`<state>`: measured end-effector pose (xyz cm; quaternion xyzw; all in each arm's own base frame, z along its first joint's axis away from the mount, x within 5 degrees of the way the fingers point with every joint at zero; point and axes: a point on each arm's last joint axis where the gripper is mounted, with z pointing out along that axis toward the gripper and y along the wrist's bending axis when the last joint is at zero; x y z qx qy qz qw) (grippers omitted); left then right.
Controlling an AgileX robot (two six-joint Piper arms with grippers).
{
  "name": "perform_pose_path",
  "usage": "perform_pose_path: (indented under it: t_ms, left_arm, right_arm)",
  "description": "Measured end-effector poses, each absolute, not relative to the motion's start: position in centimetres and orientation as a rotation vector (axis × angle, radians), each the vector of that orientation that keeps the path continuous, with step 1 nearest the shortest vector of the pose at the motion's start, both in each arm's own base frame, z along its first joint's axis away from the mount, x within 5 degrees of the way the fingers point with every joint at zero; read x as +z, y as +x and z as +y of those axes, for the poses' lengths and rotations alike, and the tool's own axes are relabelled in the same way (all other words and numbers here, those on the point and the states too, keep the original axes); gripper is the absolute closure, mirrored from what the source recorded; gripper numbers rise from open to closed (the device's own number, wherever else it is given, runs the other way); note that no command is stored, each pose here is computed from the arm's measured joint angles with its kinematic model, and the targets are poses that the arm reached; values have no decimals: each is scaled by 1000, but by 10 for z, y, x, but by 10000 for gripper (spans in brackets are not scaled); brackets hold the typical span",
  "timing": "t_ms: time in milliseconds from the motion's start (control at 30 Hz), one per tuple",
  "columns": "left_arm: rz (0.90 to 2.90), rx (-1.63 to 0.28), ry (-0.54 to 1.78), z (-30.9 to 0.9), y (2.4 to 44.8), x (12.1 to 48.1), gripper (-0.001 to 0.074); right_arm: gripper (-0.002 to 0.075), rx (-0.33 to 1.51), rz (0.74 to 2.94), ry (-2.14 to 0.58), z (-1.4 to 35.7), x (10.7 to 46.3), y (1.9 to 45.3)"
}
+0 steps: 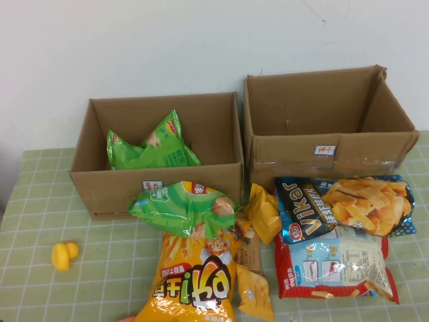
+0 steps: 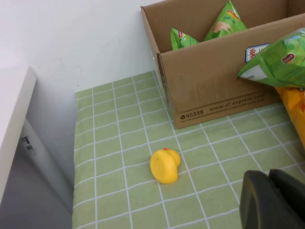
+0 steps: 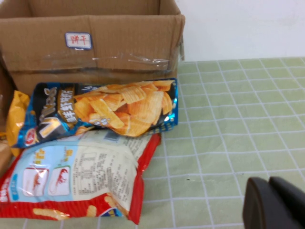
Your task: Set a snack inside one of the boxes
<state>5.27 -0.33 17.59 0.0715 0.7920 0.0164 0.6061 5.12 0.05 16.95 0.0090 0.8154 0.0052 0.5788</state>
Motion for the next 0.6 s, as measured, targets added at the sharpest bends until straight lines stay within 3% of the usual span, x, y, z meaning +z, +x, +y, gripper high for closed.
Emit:
perform_pose_path:
  t_ms: [467, 600]
  left_arm:
    - [1828, 33, 159, -3, 53, 176, 737]
    - [1814, -51, 75, -5, 53, 178, 737]
  right_arm:
    - [728, 41, 1906, 38, 2, 170, 51]
    - [728, 41, 1908, 38, 2, 169, 51]
